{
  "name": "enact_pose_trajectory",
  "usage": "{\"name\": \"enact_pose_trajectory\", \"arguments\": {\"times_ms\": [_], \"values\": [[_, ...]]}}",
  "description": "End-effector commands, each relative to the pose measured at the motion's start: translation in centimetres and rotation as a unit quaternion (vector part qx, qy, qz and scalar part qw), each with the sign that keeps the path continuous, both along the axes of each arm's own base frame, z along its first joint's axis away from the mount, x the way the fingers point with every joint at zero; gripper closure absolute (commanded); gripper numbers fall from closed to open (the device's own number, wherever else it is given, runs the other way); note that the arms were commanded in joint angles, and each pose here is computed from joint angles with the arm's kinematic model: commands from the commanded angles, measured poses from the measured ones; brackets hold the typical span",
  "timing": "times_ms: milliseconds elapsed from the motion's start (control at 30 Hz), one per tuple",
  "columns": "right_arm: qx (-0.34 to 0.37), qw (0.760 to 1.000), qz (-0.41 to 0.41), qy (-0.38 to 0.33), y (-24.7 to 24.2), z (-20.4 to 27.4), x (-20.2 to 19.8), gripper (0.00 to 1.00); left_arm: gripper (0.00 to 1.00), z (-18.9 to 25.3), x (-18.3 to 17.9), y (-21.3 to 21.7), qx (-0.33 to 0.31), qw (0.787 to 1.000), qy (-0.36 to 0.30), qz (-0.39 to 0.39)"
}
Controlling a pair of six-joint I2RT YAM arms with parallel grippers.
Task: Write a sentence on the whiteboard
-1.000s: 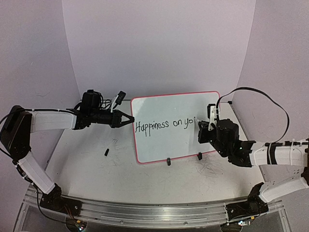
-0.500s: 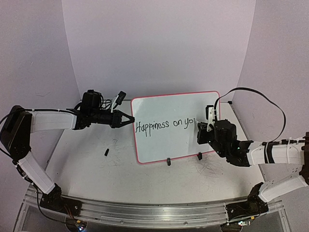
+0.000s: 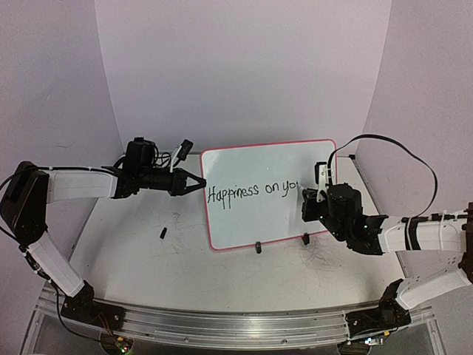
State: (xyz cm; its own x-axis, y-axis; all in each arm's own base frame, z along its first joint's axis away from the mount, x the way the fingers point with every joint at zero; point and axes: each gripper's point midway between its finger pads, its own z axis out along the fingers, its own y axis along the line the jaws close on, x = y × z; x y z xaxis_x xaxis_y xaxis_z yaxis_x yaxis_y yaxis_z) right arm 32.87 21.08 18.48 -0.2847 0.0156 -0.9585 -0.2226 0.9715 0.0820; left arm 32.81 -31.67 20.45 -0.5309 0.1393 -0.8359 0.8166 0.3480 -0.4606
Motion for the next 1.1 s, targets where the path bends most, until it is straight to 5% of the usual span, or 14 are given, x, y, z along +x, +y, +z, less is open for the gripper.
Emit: {"name": "enact_pose_trajectory", "arguments": {"times_ms": [0, 1067], "values": [[0.003, 1.0, -0.002, 0.015, -0.6, -0.8, -0.4, 1.0, 1.0, 2.5, -1.5, -1.0, -0.013, 0.999, -0.031, -0.035], [0.007, 0.999, -0.035, -0.017, -1.1, 1.2, 0.6, 1.0, 1.0, 2.4, -1.6, -1.1, -0.014, 0.999, -0.028, -0.038]]}}
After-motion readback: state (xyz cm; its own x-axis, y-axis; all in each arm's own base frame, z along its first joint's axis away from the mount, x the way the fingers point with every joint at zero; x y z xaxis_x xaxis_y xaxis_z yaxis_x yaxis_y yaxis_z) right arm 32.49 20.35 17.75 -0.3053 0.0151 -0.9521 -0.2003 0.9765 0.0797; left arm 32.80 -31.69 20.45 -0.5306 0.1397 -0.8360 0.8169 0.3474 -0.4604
